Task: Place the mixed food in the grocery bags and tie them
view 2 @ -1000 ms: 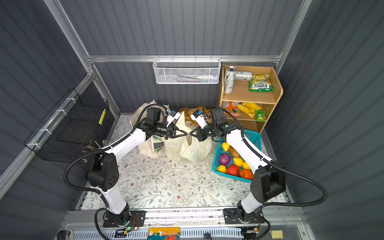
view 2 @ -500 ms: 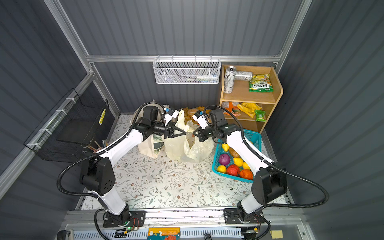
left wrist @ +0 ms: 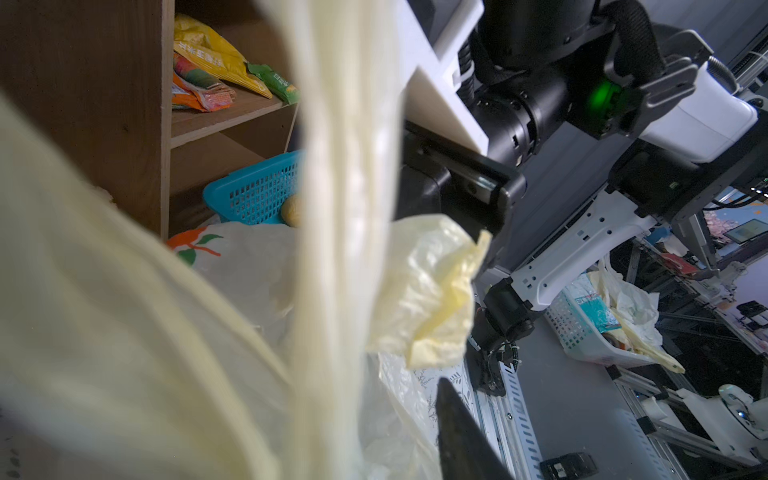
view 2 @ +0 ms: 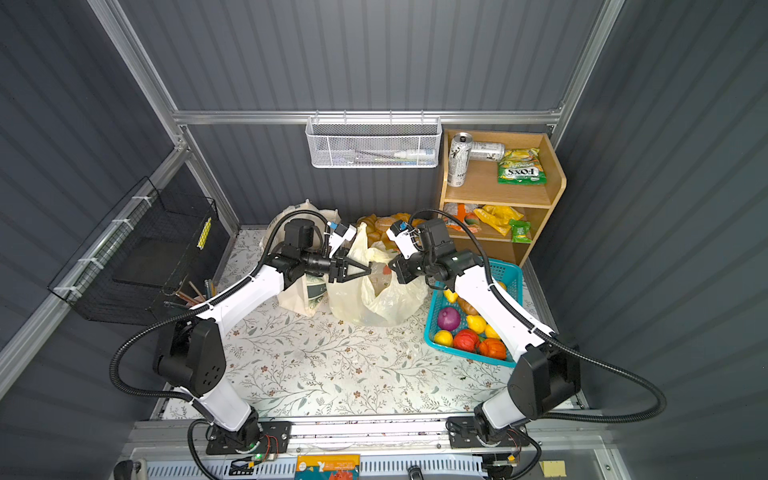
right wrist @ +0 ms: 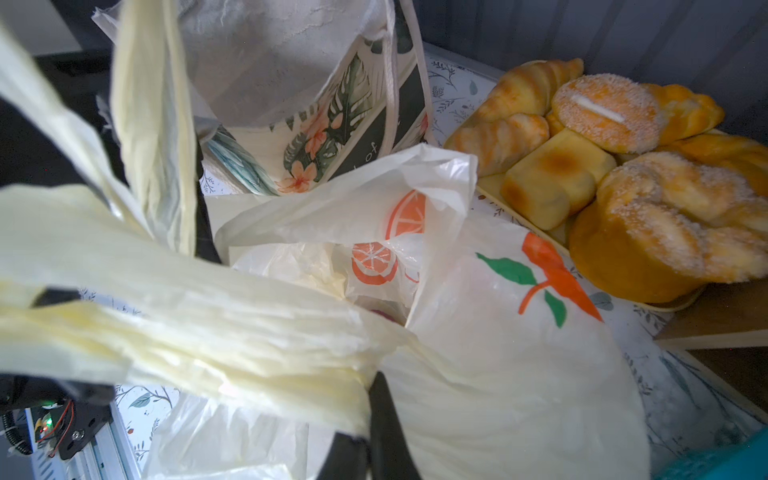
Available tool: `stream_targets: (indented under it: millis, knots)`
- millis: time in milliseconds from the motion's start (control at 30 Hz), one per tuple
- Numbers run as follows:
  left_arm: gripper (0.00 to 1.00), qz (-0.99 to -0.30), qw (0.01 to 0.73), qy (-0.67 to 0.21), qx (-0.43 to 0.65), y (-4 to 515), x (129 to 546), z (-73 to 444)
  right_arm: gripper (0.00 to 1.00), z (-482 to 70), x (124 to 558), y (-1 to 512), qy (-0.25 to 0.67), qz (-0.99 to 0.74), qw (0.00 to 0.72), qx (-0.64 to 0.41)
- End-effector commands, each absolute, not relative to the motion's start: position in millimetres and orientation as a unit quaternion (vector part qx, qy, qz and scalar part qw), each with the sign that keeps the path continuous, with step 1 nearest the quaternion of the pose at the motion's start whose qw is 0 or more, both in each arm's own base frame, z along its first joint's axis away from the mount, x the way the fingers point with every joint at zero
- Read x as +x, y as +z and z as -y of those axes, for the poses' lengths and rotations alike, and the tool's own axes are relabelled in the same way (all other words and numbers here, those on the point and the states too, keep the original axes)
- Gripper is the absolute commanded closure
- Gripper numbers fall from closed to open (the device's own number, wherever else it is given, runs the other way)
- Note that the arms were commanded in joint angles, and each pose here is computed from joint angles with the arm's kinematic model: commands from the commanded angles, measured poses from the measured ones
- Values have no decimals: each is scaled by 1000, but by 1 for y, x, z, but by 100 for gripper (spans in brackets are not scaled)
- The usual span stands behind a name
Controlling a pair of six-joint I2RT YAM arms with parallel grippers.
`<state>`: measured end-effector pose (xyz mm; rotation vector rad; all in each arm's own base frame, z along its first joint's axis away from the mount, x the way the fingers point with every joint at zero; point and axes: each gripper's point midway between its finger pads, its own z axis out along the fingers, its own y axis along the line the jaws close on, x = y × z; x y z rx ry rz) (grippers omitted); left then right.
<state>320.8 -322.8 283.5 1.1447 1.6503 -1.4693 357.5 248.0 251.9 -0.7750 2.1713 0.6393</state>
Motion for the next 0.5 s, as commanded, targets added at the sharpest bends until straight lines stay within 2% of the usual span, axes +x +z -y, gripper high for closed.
stream_targets:
  millis: [0, 467]
  knots:
    - [60, -622, 342, -554, 434, 297, 322, 320, 100, -251, 357, 250, 223, -852, 362, -305]
    - [61, -643, 379, -514, 423, 292, 334, 314, 100, -266, 346, 226, 168, -860, 334, -347]
